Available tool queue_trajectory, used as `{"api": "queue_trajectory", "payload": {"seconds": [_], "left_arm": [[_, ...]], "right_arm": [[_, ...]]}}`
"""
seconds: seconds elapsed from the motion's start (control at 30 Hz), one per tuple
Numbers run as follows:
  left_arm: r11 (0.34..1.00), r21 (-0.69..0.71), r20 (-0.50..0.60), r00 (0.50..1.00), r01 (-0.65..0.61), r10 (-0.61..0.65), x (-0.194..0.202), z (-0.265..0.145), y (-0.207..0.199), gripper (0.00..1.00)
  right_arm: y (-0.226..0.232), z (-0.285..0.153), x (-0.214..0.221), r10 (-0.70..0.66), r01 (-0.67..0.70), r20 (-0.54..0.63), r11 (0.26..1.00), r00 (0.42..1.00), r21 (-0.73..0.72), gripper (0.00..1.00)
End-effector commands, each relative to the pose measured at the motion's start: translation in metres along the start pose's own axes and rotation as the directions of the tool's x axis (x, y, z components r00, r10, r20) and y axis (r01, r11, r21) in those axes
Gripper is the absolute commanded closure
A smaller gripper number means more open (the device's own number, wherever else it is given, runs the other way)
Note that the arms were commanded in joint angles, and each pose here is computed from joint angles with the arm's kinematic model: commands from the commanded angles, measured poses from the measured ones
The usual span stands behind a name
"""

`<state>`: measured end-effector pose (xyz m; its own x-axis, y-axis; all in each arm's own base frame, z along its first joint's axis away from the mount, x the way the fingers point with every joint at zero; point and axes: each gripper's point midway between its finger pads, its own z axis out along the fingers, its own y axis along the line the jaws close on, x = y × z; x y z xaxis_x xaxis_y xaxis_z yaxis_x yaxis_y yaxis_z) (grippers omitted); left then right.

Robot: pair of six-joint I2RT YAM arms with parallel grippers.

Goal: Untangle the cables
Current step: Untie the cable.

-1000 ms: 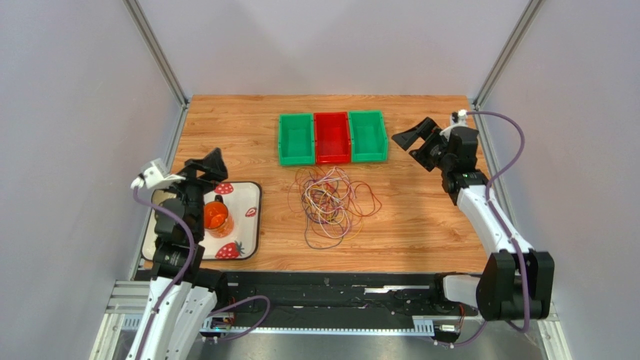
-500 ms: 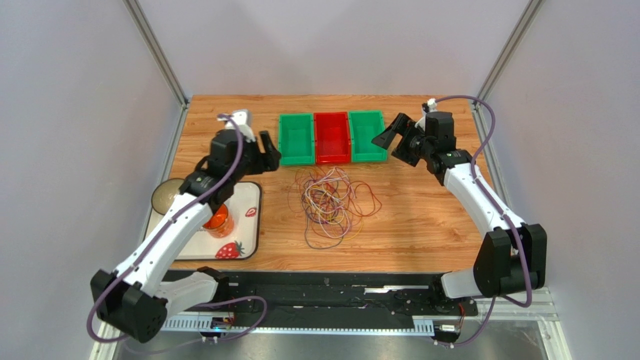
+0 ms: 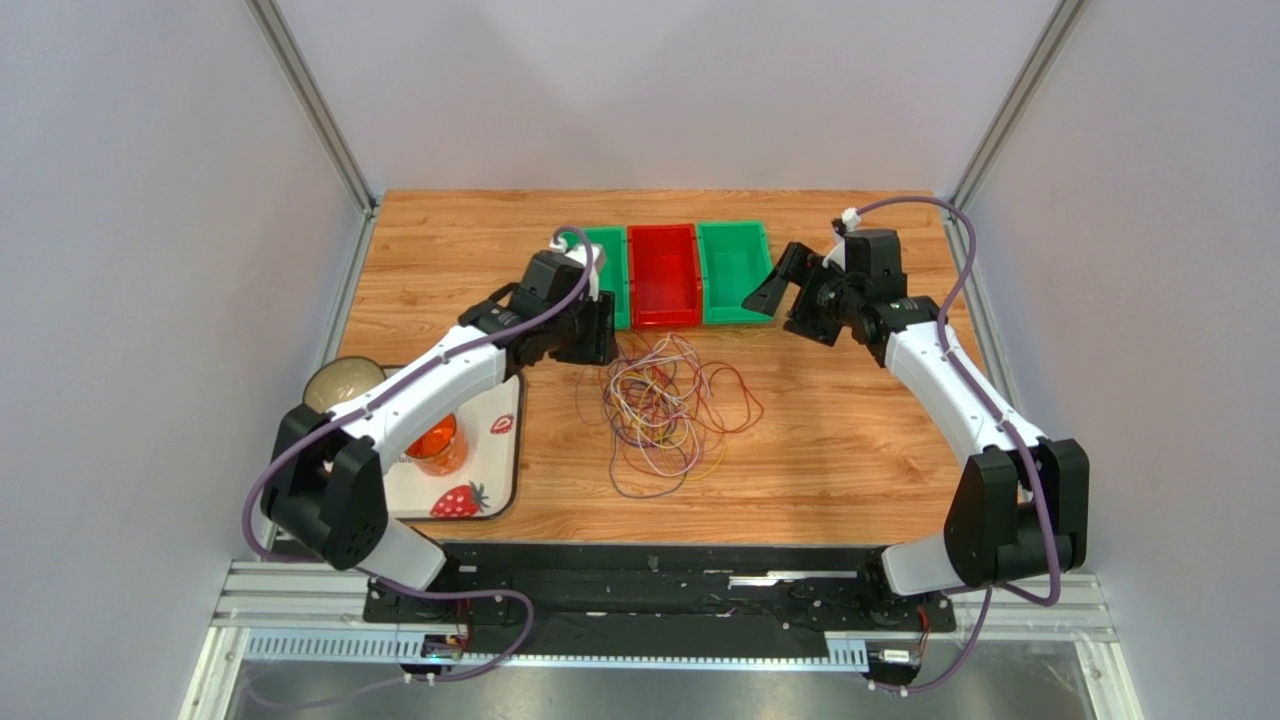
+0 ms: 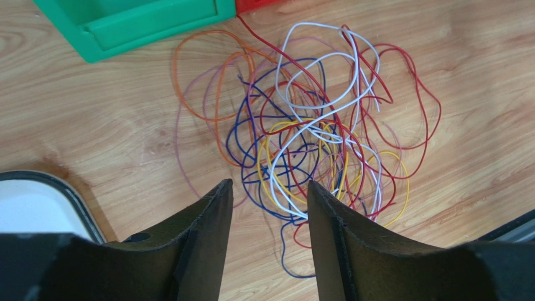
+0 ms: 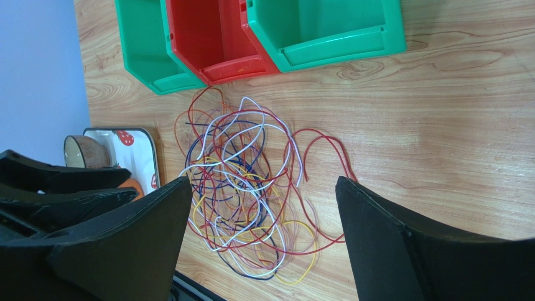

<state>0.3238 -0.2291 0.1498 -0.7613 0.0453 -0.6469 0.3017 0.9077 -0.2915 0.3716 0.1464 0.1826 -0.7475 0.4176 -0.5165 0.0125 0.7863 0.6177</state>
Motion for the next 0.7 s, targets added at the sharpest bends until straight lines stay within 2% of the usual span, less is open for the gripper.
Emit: {"api": "queue_trajectory", "payload": {"seconds": [0.0,0.13,0.47,0.57,0.6,0.67], "left_arm": [[0.998,0.036,-0.034,0.998,-0.044,0.045,-0.002,0.008,-0.015,0.46],[0.999,0.01,-0.085,0.995,-0.043,0.043,0.01,0.019,-0.013,0.51],[0.999,-0.007,-0.19,0.981,-0.041,0.039,0.039,0.039,-0.011,0.55],[0.999,0.004,-0.206,0.978,-0.035,0.035,0.042,0.042,-0.013,0.66],[0.999,0.004,-0.208,0.978,-0.033,0.033,0.042,0.042,-0.014,0.81],[0.999,0.004,-0.203,0.979,-0.033,0.033,0.039,0.04,-0.015,0.98]], "right_arm": [[0.013,-0.006,-0.005,-0.038,0.039,0.018,0.998,0.999,-0.044,0.12],[0.009,-0.003,-0.004,-0.038,0.039,0.013,0.999,0.999,-0.03,0.12],[0.005,0.003,-0.002,-0.034,0.034,-0.003,0.999,0.999,-0.025,0.12],[0.005,0.004,-0.002,-0.037,0.037,-0.002,0.999,0.999,-0.023,0.12],[0.004,0.005,-0.001,-0.035,0.035,-0.006,0.999,0.999,-0.019,0.12],[0.002,0.006,-0.001,-0.033,0.033,-0.009,0.999,0.999,-0.015,0.12]]}}
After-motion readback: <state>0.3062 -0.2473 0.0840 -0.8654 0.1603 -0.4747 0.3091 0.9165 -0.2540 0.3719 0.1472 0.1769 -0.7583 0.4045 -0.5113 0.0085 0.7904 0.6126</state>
